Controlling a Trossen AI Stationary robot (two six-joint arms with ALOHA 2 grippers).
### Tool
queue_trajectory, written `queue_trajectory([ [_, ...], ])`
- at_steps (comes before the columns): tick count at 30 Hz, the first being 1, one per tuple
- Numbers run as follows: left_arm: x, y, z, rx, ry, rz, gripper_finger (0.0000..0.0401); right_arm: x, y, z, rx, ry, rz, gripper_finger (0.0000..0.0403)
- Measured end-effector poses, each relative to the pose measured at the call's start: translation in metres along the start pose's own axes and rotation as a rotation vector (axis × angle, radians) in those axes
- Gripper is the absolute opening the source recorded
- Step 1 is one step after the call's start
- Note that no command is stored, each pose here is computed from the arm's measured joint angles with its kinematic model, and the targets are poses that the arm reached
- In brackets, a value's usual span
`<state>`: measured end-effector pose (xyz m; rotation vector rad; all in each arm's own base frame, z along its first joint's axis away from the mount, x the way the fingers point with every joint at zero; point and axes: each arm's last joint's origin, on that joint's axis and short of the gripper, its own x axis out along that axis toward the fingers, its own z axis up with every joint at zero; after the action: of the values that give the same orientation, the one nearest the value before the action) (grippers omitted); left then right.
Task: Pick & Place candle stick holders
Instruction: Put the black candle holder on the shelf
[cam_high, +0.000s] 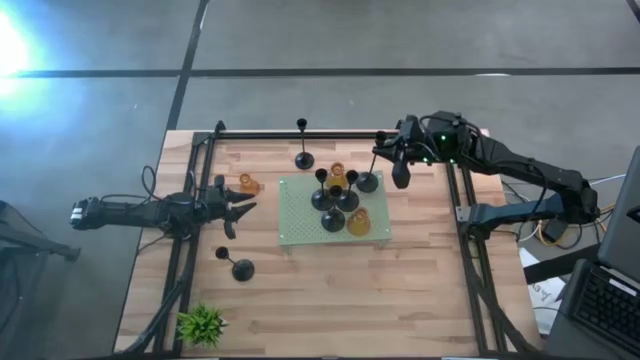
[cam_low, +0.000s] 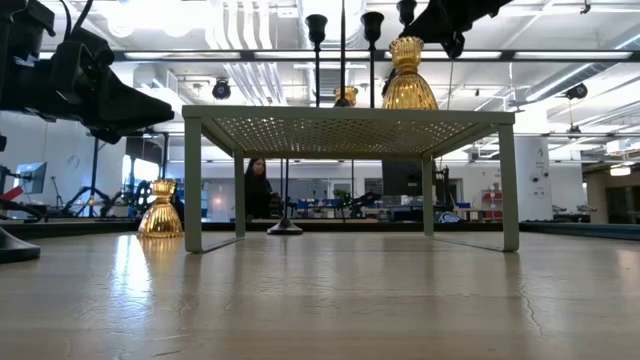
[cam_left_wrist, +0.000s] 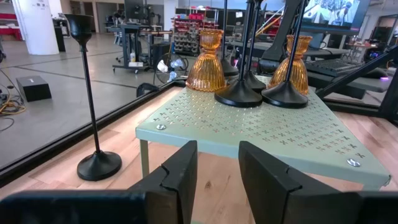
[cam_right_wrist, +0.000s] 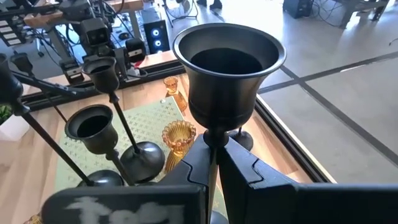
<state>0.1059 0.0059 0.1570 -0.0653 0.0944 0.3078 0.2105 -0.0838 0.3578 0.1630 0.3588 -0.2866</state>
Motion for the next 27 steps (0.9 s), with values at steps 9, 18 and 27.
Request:
queue_trajectory([
  [9, 0.0, 0.0, 0.0, 0.0, 0.0, 0.0, 0.0122, 0.005, -0.001, -0.007, -0.001, -0.019, 0.001, 0.0011],
  [18, 0.0, 0.0, 0.0, 0.0, 0.0, 0.0, 0.0122, -0.002, 0.0, -0.007, -0.003, -0.021, -0.003, 0.0011],
  [27, 0.0, 0.0, 0.0, 0.0, 0.0, 0.0, 0.0122, -0.007, 0.0, -0.008, -0.002, -0.016, -0.01, 0.0011],
])
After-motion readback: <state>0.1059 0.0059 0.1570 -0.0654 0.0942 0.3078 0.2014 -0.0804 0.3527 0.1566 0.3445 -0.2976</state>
